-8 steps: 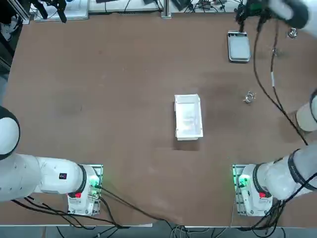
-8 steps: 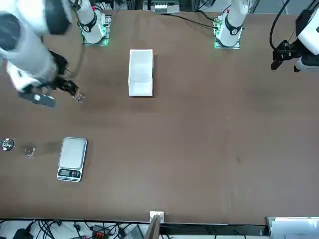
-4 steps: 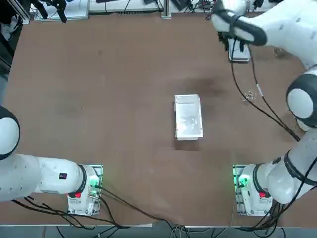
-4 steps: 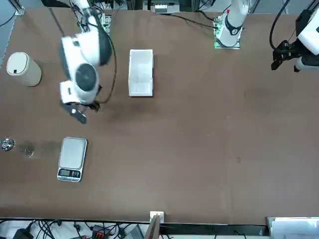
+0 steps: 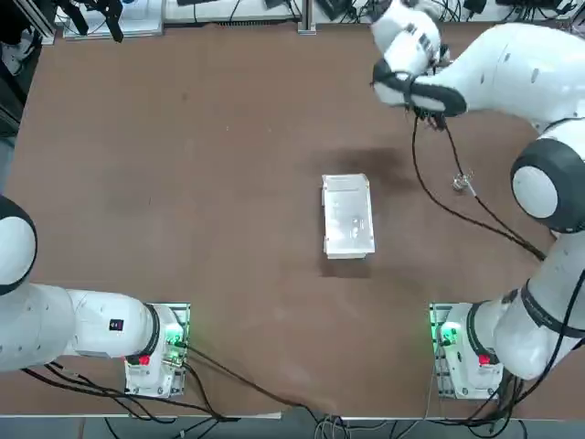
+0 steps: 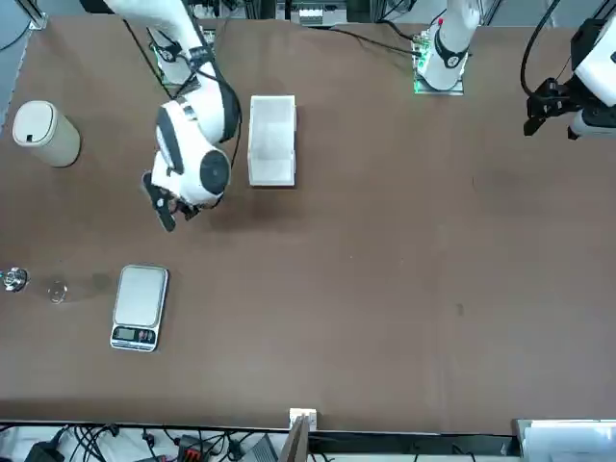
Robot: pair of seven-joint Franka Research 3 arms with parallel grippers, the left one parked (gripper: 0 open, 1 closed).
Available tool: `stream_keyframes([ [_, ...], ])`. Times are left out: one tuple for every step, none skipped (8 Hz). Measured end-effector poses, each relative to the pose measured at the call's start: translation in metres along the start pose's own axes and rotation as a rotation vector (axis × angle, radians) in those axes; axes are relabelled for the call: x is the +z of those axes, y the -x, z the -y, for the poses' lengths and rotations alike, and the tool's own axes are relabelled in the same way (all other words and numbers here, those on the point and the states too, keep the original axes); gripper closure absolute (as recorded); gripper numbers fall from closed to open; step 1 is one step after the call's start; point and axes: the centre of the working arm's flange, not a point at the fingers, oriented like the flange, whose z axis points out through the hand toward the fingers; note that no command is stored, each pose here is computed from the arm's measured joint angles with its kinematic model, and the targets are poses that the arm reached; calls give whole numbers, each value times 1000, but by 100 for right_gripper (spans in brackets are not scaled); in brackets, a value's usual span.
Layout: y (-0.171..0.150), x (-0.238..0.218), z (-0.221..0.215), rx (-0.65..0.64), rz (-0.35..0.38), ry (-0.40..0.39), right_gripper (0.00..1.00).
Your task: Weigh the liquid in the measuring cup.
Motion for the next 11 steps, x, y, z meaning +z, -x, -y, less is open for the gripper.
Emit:
stream_keyframes([
  [9,15,-1,99,-19,26,0],
  [15,29,-2,206,-38,36,1],
  [19,43,-1,313,-65,30,3],
  [25,59,-1,397,-94,18,3],
  [30,75,1,461,-126,10,3],
  [35,90,6,506,-156,8,3],
  [40,105,12,544,-179,10,3],
  [43,120,18,579,-202,8,3],
  [44,135,23,610,-227,7,3],
  [47,149,27,639,-253,8,3],
  [50,162,30,673,-279,8,3],
])
